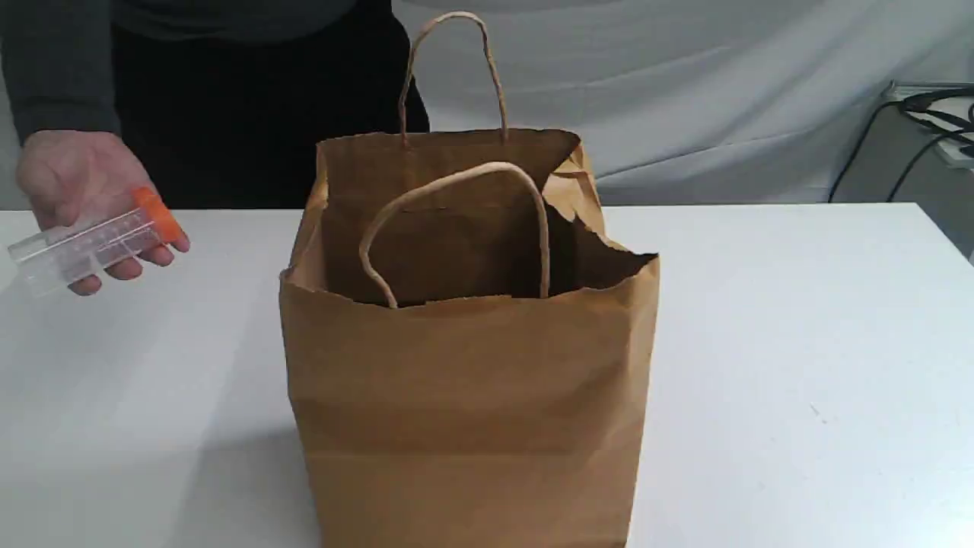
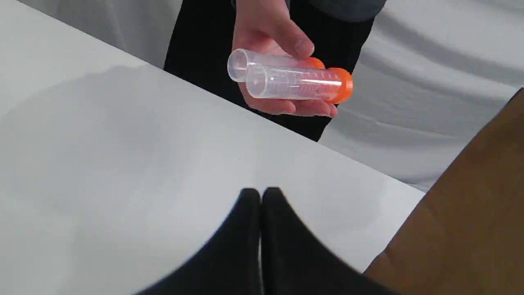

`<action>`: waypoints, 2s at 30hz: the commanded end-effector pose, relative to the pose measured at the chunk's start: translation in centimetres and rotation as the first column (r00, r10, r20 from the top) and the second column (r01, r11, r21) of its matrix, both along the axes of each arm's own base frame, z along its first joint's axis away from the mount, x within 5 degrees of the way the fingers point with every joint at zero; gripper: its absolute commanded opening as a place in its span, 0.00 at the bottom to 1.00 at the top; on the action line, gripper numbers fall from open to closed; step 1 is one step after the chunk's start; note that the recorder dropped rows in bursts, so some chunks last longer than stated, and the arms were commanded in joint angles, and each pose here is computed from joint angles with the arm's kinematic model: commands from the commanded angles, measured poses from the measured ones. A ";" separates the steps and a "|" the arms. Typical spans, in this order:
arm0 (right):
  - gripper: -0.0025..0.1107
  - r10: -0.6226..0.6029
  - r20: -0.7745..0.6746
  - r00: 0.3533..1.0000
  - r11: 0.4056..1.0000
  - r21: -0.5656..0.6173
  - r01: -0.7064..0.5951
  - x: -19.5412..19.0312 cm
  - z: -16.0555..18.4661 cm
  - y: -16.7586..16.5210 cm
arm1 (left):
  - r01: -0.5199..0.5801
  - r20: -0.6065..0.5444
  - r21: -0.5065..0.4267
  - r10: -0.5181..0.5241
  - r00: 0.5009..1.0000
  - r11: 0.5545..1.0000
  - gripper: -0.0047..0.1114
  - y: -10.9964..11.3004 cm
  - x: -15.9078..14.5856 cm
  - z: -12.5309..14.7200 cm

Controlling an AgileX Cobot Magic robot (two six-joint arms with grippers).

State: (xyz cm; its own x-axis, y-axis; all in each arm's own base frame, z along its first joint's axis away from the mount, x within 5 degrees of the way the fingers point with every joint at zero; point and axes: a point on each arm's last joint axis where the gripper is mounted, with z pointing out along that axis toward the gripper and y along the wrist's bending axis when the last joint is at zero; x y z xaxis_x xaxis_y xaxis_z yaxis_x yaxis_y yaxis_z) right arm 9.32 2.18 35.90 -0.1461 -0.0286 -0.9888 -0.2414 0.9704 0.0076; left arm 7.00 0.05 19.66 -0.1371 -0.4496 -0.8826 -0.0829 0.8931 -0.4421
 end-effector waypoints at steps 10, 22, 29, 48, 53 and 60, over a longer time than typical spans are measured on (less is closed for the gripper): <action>0.02 0.525 -0.306 0.794 0.828 -0.030 -0.560 9.4 5.6 3.7 | 0.004 -0.013 0.000 -0.004 1.000 1.000 0.04 0.0 0.0 -0.2; 0.46 0.757 -0.341 0.557 0.604 0.039 -0.796 13.4 4.7 7.2 | 0.004 -0.011 0.002 -0.004 1.000 1.000 0.04 0.0 0.0 -0.2; 0.48 0.779 -0.345 0.524 0.505 -0.149 -0.850 12.3 4.3 11.3 | 0.003 -0.010 0.002 -0.003 1.000 1.000 0.04 0.0 0.0 -0.2; 0.48 0.774 -0.376 0.509 0.490 -0.152 -0.858 14.3 1.8 14.8 | 0.003 -0.010 0.002 -0.003 1.000 1.000 0.04 0.0 0.0 -0.2; 0.43 0.770 -0.390 0.506 0.493 -0.140 -0.859 14.8 1.2 15.0 | 0.003 -0.010 0.002 -0.003 1.000 1.000 0.04 0.0 0.0 -0.2; 0.02 0.766 -0.396 0.507 0.491 -0.150 -0.858 14.8 1.1 14.9 | 0.003 -0.010 0.002 -0.003 1.000 1.000 0.04 0.0 0.0 -0.2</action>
